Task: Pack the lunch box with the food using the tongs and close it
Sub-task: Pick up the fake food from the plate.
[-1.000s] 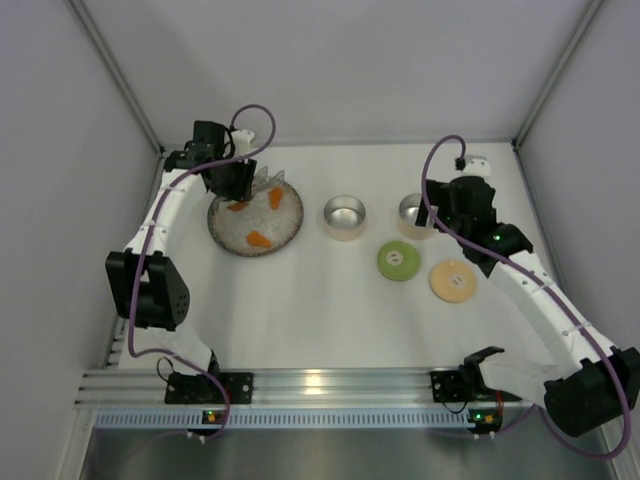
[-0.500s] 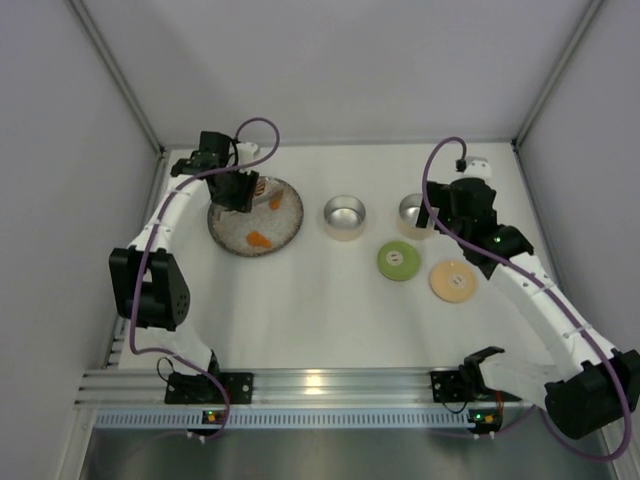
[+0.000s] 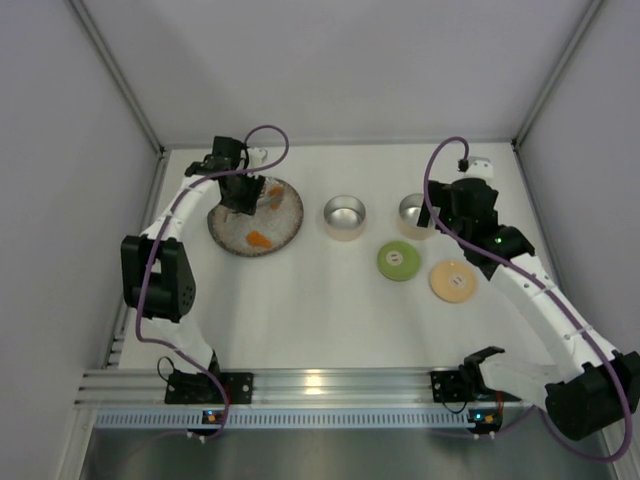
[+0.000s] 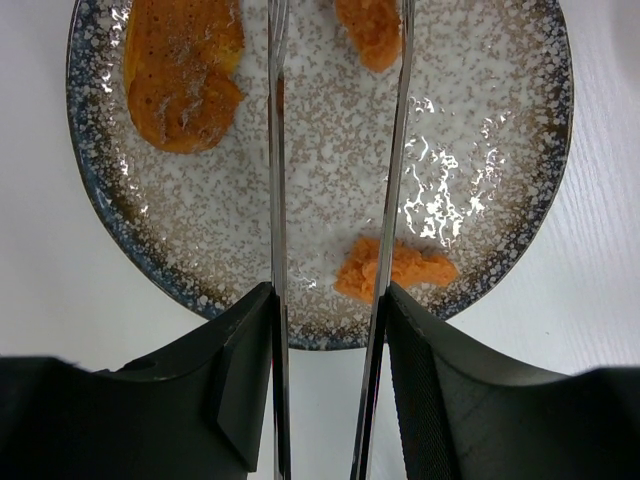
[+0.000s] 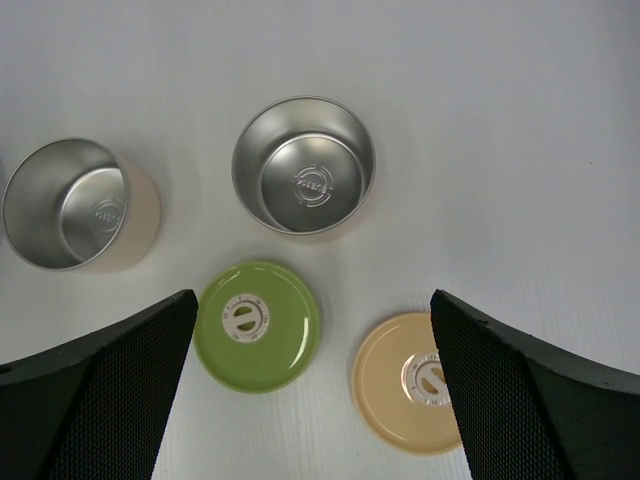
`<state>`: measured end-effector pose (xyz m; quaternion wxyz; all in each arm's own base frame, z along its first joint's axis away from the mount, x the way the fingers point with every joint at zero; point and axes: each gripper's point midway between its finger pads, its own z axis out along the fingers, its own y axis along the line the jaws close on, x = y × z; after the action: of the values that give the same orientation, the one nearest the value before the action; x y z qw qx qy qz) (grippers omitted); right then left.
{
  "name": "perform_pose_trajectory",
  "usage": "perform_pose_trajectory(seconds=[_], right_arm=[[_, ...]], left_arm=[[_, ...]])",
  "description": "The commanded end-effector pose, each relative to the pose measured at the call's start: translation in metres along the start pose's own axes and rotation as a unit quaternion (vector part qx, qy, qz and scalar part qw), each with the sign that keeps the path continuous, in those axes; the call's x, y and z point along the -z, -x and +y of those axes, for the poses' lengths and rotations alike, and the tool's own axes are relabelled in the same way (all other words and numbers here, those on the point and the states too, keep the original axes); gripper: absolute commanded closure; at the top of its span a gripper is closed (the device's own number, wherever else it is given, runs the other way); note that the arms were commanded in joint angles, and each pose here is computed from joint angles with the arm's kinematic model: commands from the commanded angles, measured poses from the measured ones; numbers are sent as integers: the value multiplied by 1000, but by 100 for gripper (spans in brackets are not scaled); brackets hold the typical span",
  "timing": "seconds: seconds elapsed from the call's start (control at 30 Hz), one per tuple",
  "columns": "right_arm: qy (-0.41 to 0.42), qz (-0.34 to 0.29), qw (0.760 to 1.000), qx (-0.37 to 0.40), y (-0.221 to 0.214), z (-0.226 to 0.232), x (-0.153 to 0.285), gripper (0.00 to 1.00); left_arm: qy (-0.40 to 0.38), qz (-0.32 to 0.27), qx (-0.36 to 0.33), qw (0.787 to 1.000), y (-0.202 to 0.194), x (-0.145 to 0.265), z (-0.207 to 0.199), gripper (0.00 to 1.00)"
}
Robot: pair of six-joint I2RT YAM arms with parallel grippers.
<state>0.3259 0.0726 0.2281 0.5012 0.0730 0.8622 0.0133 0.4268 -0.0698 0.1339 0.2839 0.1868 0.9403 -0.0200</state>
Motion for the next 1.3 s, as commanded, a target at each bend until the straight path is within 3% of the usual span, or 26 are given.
perform_pose_trajectory(seconds=[0.0, 0.17, 0.4, 0.63, 0.97, 1.1, 1.27], right_arm=[[2, -24, 1000, -7, 9, 3, 7, 1], [-1, -25, 1000, -6, 10, 1, 7, 1], [-5, -26, 1000, -7, 10, -1, 8, 1], [-4, -26, 1000, -7, 9, -1, 9, 1], [-3, -31, 999, -10, 12, 0, 10, 1], [-4, -29, 1000, -11, 11, 0, 9, 1], [-3, -27, 1000, -13, 10, 1, 7, 1]], left_arm=[[7, -21, -6, 1000, 13, -7, -4, 49], [9, -15, 1, 1000, 10, -7, -4, 53], [2, -12, 3, 1000, 13, 8, -7, 81], [-12, -50, 1, 999, 38, 32, -10, 100], [-77, -88, -14, 993, 59, 60, -32, 100], [-128, -127, -36, 983, 82, 84, -56, 100], [-171, -129, -109, 971, 92, 100, -107, 100]])
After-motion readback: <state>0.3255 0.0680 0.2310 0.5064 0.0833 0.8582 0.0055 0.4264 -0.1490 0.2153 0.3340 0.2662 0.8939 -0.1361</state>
